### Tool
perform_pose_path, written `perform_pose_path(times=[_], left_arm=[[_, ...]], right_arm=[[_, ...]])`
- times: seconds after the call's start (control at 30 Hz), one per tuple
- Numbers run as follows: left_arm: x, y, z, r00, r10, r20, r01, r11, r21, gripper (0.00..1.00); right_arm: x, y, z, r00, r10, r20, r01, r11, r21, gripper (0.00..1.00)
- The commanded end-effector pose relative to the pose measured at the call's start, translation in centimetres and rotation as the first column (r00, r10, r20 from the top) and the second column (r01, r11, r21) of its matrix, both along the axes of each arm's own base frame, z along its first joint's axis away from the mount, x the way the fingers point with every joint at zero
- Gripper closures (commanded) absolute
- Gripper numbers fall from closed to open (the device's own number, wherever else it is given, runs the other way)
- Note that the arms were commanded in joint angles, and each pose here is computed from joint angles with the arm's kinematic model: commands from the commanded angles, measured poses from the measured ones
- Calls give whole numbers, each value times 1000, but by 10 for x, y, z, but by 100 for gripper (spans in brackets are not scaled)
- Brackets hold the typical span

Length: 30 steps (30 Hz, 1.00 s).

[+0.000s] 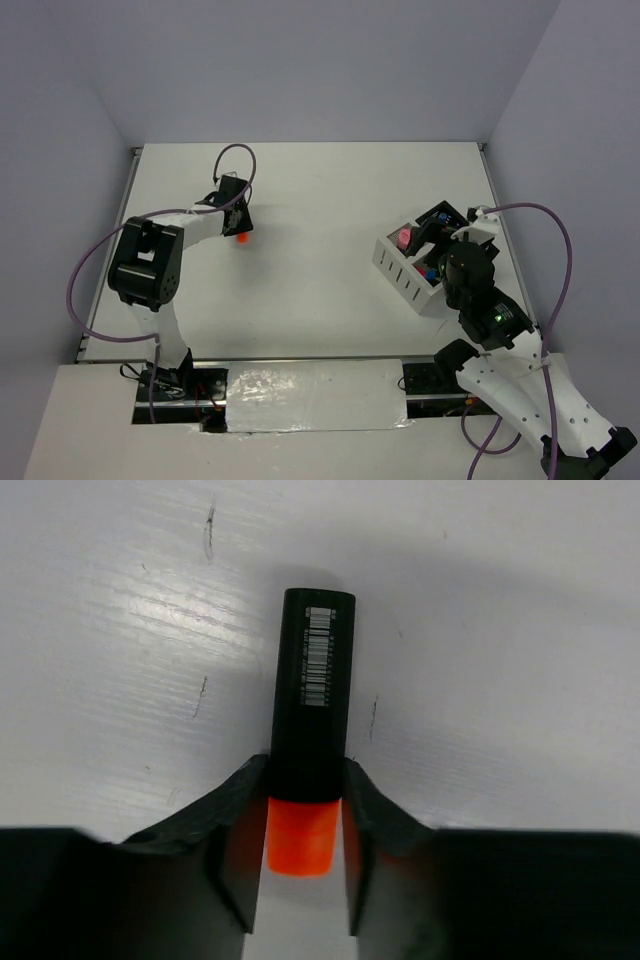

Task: Sort the stationery into containers
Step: Pick up the stationery from the center of the board.

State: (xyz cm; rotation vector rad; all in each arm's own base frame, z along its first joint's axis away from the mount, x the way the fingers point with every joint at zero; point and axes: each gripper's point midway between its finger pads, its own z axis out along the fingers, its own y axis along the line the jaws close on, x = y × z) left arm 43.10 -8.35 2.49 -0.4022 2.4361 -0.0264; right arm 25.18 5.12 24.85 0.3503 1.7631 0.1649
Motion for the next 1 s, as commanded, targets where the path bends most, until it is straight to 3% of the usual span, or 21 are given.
perform_pose_path(times=[0.0, 0.03, 0.07, 0.13, 0.47, 0.57, 0.67, 0.8, 0.9, 0.97], left_arm=[[-11, -2, -16, 998, -12, -55, 12, 1000, -3, 65], [-13, -3, -17, 998, -12, -53, 12, 1000, -4, 71], [-15, -3, -17, 999, -11, -50, 11, 1000, -7, 88], [-27, -4, -15, 999, -20, -48, 20, 1000, 2, 100], [-77, -67, 51, 954, -233, 191, 257, 960, -112, 100], [-97, -88, 74, 918, -299, 260, 342, 929, -140, 100], [-118, -120, 92, 852, -383, 357, 466, 865, -186, 100], [-144, -157, 135, 724, -451, 522, 626, 747, -224, 100], [-160, -177, 153, 634, -493, 596, 715, 666, -211, 100], [-175, -190, 169, 567, -500, 654, 766, 612, -196, 100]], right_arm=[[3, 5, 15, 998, 19, 55, -20, 1000, 23, 0], [4, 6, 16, 998, 23, 60, -25, 999, 27, 0], [4, 8, 15, 998, 32, 59, -34, 999, 30, 0], [6, 15, 15, 996, 61, 68, -64, 997, 40, 0], [8, 80, 21, 934, 337, 119, -354, 918, 177, 0], [0, 112, 20, 865, 475, 160, -501, 830, 245, 0], [-10, 146, 18, 777, 594, 210, -628, 703, 334, 1], [-18, 180, 13, 715, 653, 251, -693, 611, 383, 1], [-25, 198, 7, 717, 653, 245, -688, 603, 404, 2], [-18, 199, 3, 764, 605, 224, -636, 651, 413, 2]])
